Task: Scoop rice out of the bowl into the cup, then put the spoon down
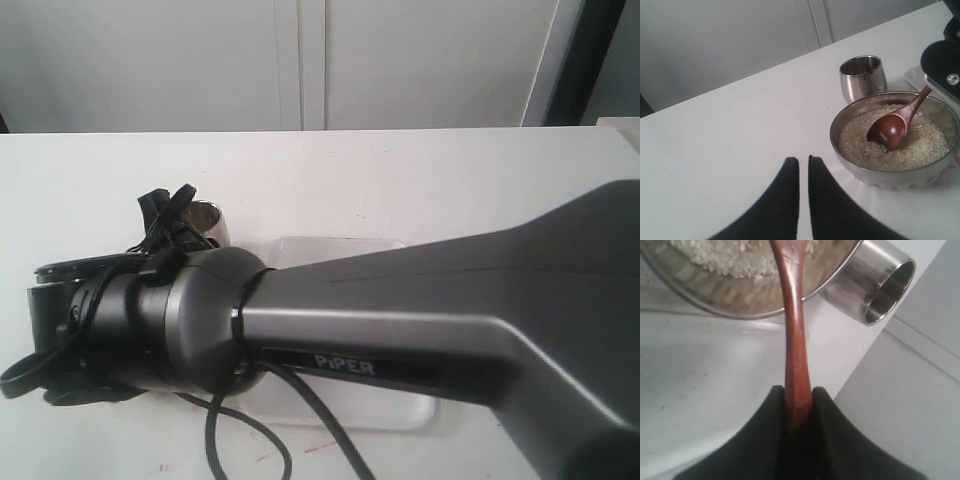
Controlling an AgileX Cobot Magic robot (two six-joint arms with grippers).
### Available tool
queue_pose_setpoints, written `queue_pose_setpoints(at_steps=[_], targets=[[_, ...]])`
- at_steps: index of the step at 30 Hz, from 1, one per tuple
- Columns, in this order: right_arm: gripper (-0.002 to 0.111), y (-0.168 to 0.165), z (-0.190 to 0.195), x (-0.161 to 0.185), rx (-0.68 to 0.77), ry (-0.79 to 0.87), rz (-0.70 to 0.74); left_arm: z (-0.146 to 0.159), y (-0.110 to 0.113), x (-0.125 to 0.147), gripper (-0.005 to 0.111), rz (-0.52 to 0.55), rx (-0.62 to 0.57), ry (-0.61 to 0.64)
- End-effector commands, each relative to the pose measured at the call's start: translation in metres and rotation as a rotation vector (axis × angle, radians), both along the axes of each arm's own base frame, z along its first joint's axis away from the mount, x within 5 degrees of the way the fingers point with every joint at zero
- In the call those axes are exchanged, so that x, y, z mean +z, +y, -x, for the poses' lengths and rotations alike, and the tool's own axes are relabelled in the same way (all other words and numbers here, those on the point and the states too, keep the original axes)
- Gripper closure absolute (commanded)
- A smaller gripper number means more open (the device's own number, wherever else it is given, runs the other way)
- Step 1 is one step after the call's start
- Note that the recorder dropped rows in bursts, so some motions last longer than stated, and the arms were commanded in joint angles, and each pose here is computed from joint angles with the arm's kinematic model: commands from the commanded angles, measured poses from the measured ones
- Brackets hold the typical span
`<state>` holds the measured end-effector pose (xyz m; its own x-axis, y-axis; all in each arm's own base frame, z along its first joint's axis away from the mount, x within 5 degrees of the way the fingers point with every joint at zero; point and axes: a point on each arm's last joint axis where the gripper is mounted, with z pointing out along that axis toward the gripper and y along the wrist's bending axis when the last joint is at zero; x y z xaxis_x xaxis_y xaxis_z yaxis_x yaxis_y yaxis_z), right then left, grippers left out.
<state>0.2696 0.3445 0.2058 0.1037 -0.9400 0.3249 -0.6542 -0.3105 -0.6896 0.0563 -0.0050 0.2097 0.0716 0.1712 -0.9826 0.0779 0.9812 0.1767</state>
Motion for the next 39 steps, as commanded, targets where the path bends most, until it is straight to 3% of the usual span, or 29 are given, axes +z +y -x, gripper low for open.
queue_pose_setpoints(at_steps=[1, 39], targets=[[0.108, 0.0, 0.001, -0.001, -0.075, -0.01, -0.098, 0.0, 0.0, 0.002, 0.092, 0.009, -0.003, -0.008], [0.108, -0.011, 0.01, -0.026, -0.37, 0.138, -0.329, 0.0, 0.0, 0.002, 0.092, 0.009, -0.003, -0.008]])
